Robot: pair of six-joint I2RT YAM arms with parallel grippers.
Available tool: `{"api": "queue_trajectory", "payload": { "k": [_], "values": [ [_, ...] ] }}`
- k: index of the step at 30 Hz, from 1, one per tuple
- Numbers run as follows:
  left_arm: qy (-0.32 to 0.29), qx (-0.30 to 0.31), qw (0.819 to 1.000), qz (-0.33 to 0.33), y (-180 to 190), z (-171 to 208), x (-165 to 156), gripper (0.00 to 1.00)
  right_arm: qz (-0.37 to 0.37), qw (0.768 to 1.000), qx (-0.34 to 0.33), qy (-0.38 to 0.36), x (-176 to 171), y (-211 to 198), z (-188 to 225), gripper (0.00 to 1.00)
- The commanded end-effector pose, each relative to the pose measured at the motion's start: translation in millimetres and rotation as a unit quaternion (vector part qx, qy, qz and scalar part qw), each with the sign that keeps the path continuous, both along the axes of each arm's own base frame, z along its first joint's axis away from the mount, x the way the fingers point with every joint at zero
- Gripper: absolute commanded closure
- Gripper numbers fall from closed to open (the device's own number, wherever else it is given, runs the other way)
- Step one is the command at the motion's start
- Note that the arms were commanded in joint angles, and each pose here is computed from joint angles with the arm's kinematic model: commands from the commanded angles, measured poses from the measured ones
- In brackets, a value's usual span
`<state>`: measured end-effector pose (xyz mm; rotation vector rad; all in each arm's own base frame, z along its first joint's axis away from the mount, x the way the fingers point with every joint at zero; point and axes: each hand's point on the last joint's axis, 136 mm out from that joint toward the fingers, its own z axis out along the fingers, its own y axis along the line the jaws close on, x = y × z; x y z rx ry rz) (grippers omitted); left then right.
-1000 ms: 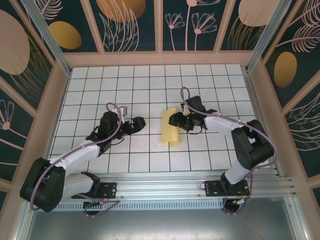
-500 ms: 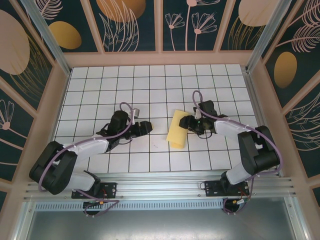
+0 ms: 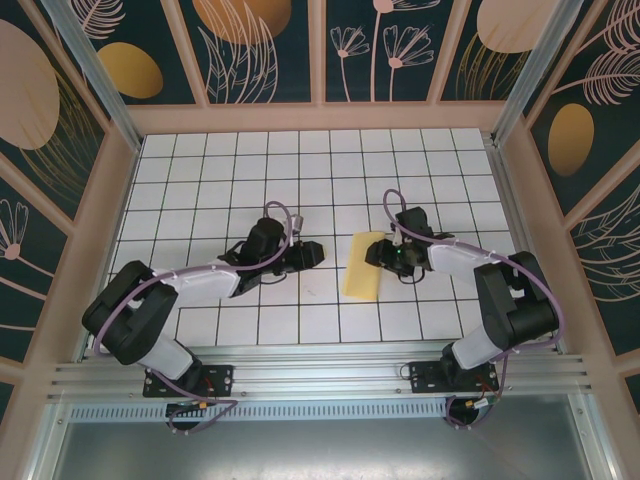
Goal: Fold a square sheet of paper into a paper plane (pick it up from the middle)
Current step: Fold the square sheet of paper in half at the center of the table.
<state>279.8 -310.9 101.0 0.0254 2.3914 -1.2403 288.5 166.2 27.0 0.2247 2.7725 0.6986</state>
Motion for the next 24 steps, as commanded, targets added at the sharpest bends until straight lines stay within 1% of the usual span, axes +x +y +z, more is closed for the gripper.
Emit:
{"api": "queue_trajectory", "payload": {
  "k": [1, 6, 16, 24],
  "values": [
    [-0.012, -0.013, 1.0, 0.007, -13, 10, 9, 0.64, -0.021, 1.0, -0.019, 0.008, -4, -6, -9, 0.42],
    [-0.007, -0.012, 1.0, 0.002, -20, 5, 10, 0.65, -0.025, 1.0, -0.009, 0.002, -2, -3, -7, 0.41],
    [0.0, -0.007, 1.0, -0.004, -21, -1, 7, 0.65, 0.003, 1.0, 0.016, 0.002, -1, 10, -3, 0.37],
    [0.001, -0.009, 1.0, -0.008, -23, -1, 7, 0.65, 0.005, 1.0, 0.015, 0.001, 1, 14, -1, 0.36]
  ]
}}
